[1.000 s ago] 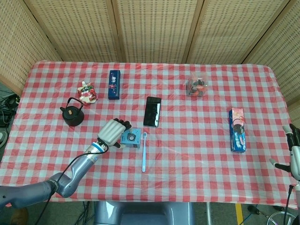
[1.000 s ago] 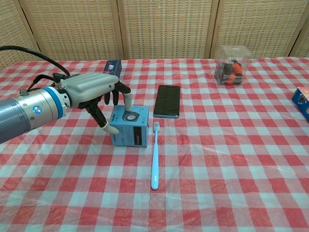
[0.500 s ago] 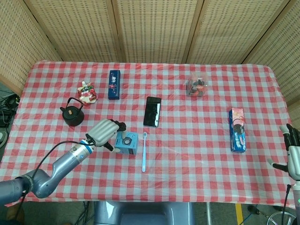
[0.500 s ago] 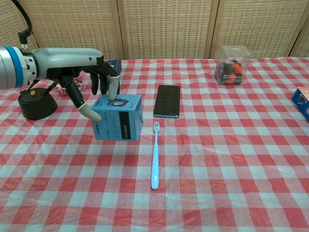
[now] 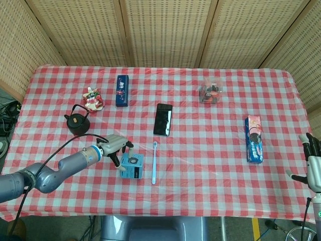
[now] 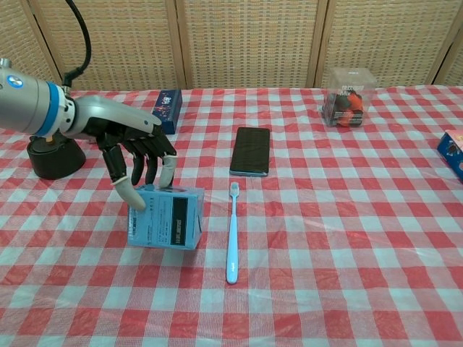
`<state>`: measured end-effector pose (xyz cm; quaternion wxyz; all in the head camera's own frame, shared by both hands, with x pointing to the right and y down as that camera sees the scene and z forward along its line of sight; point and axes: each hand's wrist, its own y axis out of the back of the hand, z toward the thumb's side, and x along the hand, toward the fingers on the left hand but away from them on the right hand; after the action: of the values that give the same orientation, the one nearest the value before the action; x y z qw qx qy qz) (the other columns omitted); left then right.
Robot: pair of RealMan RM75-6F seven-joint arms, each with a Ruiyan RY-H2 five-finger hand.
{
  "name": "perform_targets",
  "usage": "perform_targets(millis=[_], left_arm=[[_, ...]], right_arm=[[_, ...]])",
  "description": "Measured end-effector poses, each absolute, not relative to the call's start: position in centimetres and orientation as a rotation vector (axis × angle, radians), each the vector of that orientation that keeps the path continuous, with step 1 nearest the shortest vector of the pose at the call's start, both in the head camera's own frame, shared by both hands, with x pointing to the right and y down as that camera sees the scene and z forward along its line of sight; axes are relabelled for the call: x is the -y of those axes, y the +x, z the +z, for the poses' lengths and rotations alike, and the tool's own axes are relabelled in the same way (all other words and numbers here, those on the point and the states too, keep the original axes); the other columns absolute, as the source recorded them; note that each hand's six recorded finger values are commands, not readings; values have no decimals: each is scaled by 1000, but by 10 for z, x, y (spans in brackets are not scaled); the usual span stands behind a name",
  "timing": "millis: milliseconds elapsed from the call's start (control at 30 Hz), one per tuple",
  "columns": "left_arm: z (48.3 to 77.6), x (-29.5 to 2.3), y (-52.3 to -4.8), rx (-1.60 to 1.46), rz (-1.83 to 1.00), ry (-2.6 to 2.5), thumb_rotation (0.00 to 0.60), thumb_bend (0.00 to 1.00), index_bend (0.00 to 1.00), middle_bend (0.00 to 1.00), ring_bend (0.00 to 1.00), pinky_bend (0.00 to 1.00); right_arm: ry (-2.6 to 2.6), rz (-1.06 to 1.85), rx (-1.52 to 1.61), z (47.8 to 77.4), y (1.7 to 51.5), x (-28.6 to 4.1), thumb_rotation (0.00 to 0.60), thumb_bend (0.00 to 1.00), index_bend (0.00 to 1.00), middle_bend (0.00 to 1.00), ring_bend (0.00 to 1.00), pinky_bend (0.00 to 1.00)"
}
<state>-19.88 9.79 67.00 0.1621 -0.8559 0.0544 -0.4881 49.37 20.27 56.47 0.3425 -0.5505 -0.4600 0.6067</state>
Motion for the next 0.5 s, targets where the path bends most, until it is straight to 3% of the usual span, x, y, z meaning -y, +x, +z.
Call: perform_targets(millis=[133, 200, 267, 300, 367, 500], left_arm=[[683, -99, -193, -127, -1422, -2440, 600, 32, 460, 344, 400, 385], [688, -102, -192, -114, -1434, -2439, 600, 20, 327, 212, 284, 298], [689, -102, -191, -117, -1435, -2438, 600, 2, 70, 26, 55, 113], [690, -102, -190, -122, -1434, -2437, 600, 0, 22, 2, 15, 64], [690, -101, -189, -142, -1423, -2434, 600, 0, 0, 0, 0, 1], [684, -94, -185, -227, -1377, -2438, 600, 0, 0, 0, 0, 0]], right_arm=[[-1431, 1581, 1197, 565, 495, -202, 600, 0, 25, 0, 0, 0], [-1430, 1582, 1198, 565, 495, -202, 600, 0, 25, 0, 0, 0], [-1430, 1583, 1200, 565, 496, -202, 600, 0, 25, 0, 0, 0], [-1429, 1584, 1202, 565, 496, -202, 600, 0, 25, 0, 0, 0], [-1429, 1584, 1203, 565, 497, -203, 600, 0, 25, 0, 0, 0], [-1430, 1582, 1207, 564, 497, -203, 600, 0, 25, 0, 0, 0]])
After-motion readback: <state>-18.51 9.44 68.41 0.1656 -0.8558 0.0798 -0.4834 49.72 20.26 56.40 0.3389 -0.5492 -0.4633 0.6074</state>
